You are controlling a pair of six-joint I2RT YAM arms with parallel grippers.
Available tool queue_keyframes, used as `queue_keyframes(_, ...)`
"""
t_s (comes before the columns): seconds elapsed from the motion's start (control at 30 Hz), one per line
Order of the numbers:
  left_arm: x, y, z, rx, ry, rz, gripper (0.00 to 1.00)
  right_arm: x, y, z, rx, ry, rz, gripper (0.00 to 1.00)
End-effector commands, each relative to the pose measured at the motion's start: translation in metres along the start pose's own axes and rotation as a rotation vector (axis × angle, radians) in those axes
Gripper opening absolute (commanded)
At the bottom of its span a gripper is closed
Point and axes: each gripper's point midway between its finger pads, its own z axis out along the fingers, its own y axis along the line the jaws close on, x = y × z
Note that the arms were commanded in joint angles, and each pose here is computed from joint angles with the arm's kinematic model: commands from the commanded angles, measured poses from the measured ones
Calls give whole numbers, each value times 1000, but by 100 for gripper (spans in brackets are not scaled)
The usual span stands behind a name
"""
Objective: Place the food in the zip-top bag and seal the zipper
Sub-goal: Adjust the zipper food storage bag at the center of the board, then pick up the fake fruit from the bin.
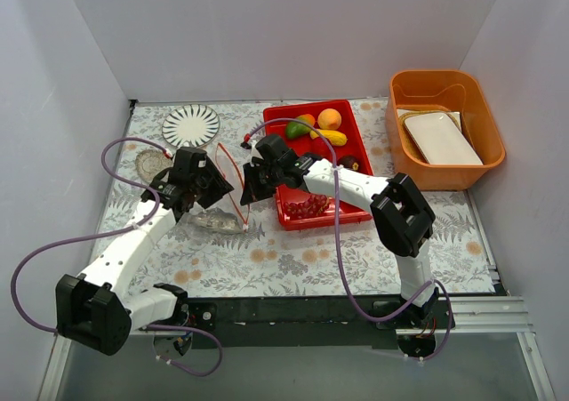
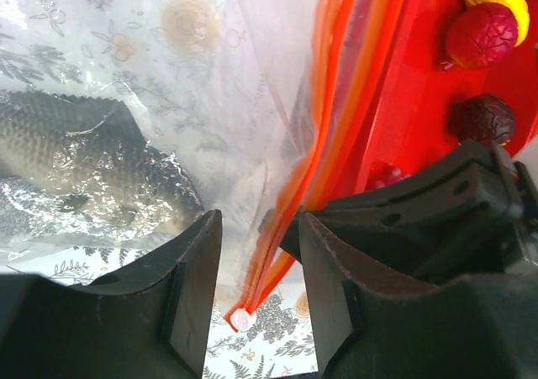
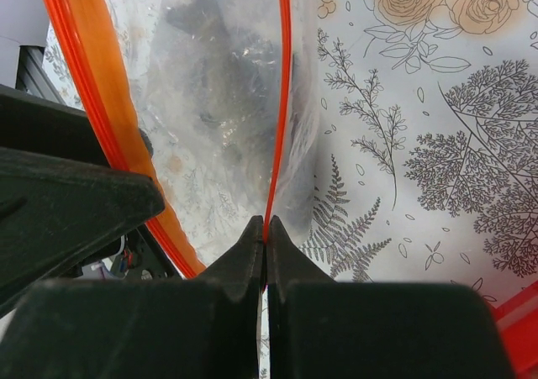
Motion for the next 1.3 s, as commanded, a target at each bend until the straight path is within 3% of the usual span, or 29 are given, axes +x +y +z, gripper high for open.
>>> queue_keyframes(0.0,-6,6,4,-41,-27,-8,41,-30,24,-26,-40,-96,-43,1)
queue_keyframes(0.1,-8,5,6,-40,-38,-7,34,-30,25,-27,-39,-97,-44,1)
queue_keyframes(0.33,-11,-3,6,-16,-32,14,1,-28,20,-26,-23,-90,-38,1)
queue_keyframes(0.43,-13,-10,4,-6,-19,43,0,-29,13,-29,2,-97,-29,6)
queue_keyframes(0.6,-22,-4,-6,-77,-23,96,0,-50,7,-56,33,-183,-53,38)
queue_keyframes(0.63,-24,-3,-7,-86,-23,108,0,-54,6,-63,39,-200,-60,39)
queue_keyframes(0.67,-27,-6,-10,-86,-29,123,0,-61,0,-72,60,-227,-69,55)
queue_keyframes(0.73,-26,-4,-11,-100,-12,138,0,-65,-2,-91,81,-262,-75,63)
queue_keyframes(0.87,-23,-7,-10,-84,7,152,0,-64,-44,-125,247,-298,-18,64)
queue_keyframes(1.0,-13,-13,-6,-37,58,166,0,-30,-101,-136,422,-223,107,64)
queue_keyframes(1.13,-4,-11,2,-38,105,187,0,14,-136,-135,475,-138,250,74)
queue_keyframes(1.27,2,-14,3,-16,140,200,0,31,-144,-134,490,-126,307,83)
